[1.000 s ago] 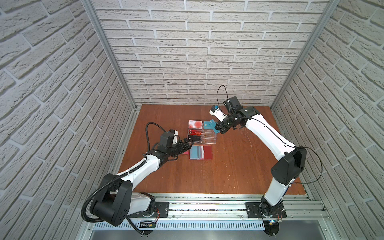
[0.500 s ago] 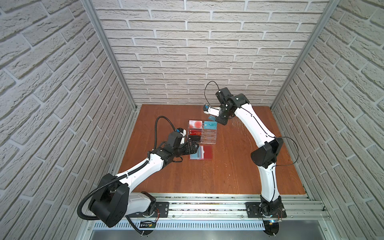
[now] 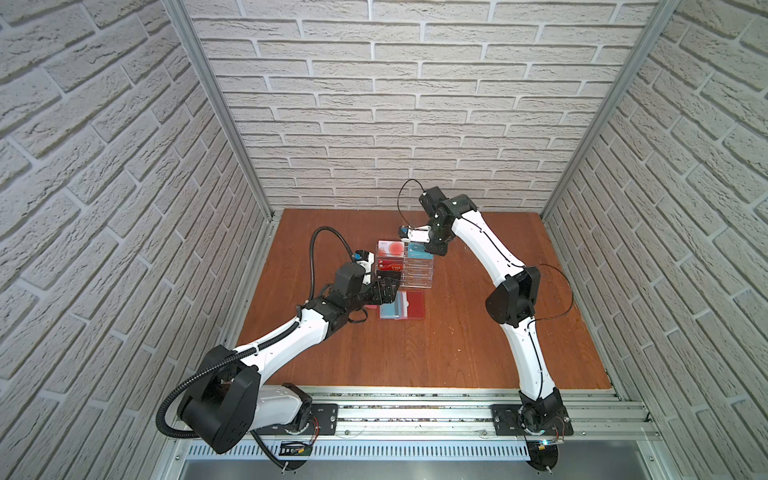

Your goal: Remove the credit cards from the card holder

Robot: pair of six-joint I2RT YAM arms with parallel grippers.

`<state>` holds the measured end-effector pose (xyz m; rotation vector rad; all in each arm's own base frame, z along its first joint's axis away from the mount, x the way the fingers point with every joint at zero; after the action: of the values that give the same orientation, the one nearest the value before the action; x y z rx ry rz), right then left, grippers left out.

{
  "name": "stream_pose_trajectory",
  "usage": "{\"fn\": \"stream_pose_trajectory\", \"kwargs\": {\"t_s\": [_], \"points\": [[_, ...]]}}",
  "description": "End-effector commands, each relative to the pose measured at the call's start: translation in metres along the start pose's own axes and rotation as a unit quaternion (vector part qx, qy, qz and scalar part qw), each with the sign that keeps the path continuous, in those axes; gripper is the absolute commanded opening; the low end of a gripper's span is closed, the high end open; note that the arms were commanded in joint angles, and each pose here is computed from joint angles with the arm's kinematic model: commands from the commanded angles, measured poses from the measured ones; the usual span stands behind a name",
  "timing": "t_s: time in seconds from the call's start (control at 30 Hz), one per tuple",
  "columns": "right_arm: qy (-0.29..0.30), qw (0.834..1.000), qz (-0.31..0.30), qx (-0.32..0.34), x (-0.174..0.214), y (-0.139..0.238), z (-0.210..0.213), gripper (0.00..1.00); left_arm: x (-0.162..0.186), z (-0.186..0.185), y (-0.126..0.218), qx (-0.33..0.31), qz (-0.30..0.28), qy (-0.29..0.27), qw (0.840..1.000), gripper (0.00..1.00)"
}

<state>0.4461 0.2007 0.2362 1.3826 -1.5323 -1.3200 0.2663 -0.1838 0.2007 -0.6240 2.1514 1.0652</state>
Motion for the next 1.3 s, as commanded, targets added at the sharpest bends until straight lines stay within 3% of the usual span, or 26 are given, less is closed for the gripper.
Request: {"fn": "stream_pose_trajectory", "kwargs": {"t_s": [0.0,1.27], "points": [[0.018,1.000,-0.020,0.015,-0.009,0.005,-0.003,0.05,-0.006,-0.001,0.001,0.001,-0.034,-0.018,0.999,0.98],[0.040,0.999,-0.001,0.036,-0.018,-0.033,-0.012,0.07,0.001,0.010,-0.023,-0.023,-0.019,-0.014,0.999,0.98]]}}
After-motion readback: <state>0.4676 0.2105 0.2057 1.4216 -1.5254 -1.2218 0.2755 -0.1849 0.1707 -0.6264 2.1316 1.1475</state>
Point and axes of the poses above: each gripper's point midway between its finger pads, its own y axis back along the fingers, its own z axis along the line the jaws close on, x = y × z, the point moved 8 cm from there along y, back along the fingers, and after that the axes turned 1 degree about -y, right-handed, at the moved point
